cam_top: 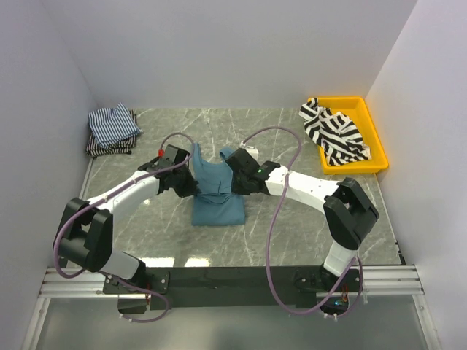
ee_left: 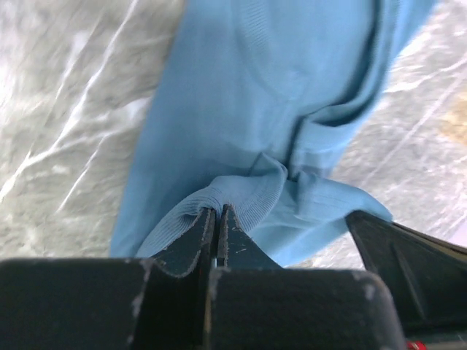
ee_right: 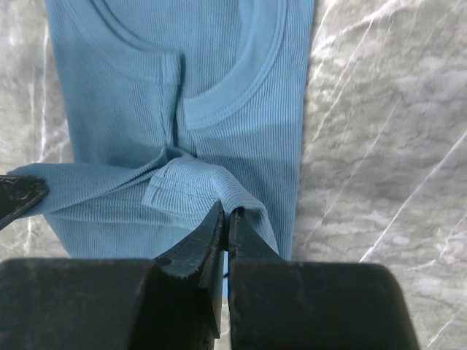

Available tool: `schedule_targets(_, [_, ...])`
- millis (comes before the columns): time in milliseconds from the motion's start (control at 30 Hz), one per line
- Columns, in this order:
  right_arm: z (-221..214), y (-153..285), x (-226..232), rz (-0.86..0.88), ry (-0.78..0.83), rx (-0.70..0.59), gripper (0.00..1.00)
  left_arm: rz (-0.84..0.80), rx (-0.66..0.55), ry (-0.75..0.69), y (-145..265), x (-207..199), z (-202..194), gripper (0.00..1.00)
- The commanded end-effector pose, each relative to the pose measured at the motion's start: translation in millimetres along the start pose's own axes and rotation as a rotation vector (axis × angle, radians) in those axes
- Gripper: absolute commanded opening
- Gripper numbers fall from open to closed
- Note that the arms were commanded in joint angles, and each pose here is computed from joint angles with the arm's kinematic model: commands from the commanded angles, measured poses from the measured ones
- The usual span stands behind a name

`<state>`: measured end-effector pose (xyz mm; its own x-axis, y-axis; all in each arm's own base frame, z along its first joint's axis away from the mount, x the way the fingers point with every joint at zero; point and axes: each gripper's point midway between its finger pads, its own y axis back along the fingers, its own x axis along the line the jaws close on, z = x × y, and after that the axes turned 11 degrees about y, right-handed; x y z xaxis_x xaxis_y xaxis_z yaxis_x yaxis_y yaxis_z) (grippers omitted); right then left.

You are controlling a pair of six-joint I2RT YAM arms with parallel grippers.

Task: Fold and stack the tank tops
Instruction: Fold the tank top

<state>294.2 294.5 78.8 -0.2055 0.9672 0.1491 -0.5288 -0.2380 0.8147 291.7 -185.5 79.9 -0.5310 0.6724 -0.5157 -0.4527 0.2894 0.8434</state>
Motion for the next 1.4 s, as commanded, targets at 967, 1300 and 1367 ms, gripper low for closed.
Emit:
schedule_targets(967, [80.2,-21.1,-8.7,0.078,-0.086,-0.137,0.21,-0.18,-0.043,-0.006,-26.0,-63.7,62.2,0.01])
schedule_targets(1300, [89.9,-0.6,-6.9,0.112,-0.104,-0.198,0.13,-0.228,-0.056,-0.032,-13.3,-70.3,61.7,0.01])
schedule_targets(1367, [88.6,1.6,-7.5,0.116,-0.107,-0.201,0.11,-0.239,-0.058,-0.036,-9.6,-72.1,61.5,0.01])
